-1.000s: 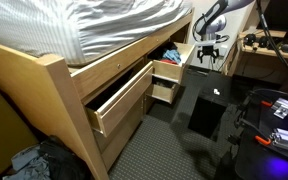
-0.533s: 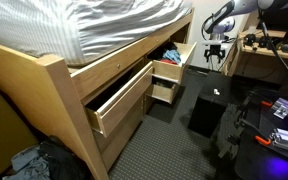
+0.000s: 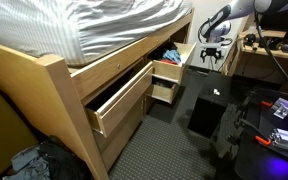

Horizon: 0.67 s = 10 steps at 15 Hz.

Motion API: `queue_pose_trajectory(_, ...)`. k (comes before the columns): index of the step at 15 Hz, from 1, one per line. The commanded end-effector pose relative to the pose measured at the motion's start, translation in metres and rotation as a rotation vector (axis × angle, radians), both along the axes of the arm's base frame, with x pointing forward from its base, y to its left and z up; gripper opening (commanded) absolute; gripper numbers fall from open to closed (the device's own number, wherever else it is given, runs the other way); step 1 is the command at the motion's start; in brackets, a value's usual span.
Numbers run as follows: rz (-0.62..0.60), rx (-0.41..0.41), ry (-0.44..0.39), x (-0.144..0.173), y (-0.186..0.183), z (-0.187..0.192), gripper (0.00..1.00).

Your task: Close the upper drawer of the cabinet to the right and open the upper drawer of the cabinet to the left

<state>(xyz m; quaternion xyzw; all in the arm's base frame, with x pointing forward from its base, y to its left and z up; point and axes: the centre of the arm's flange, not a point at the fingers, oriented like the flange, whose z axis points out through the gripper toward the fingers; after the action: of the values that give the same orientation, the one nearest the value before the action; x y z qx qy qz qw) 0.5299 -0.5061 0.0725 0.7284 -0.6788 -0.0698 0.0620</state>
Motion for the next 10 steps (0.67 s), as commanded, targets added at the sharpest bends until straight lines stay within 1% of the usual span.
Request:
queue_pose_trajectory(1, 0.195, 0.025, -0.032, 0.03, 0.017, -0.014, 1.0)
queue_pose_trajectory(2, 0.242, 0.057, -0.036, 0.046, 0.03, -0.011, 1.0)
queue_pose_trajectory(3, 0.15, 0.031, -0.023, 0.021, 0.021, -0.011, 1.0)
queue_pose_trajectory(5, 0.161, 0.033, -0.026, 0.03, 0.03, -0.012, 1.0)
queue_pose_trajectory(8, 0.15, 0.029, -0.023, 0.025, 0.024, -0.011, 1.0)
queue_pose_trajectory(9, 0.166, 0.046, -0.025, 0.027, 0.028, -0.016, 1.0)
queue_pose_trajectory(10, 0.171, 0.066, -0.018, 0.037, 0.035, -0.021, 1.0)
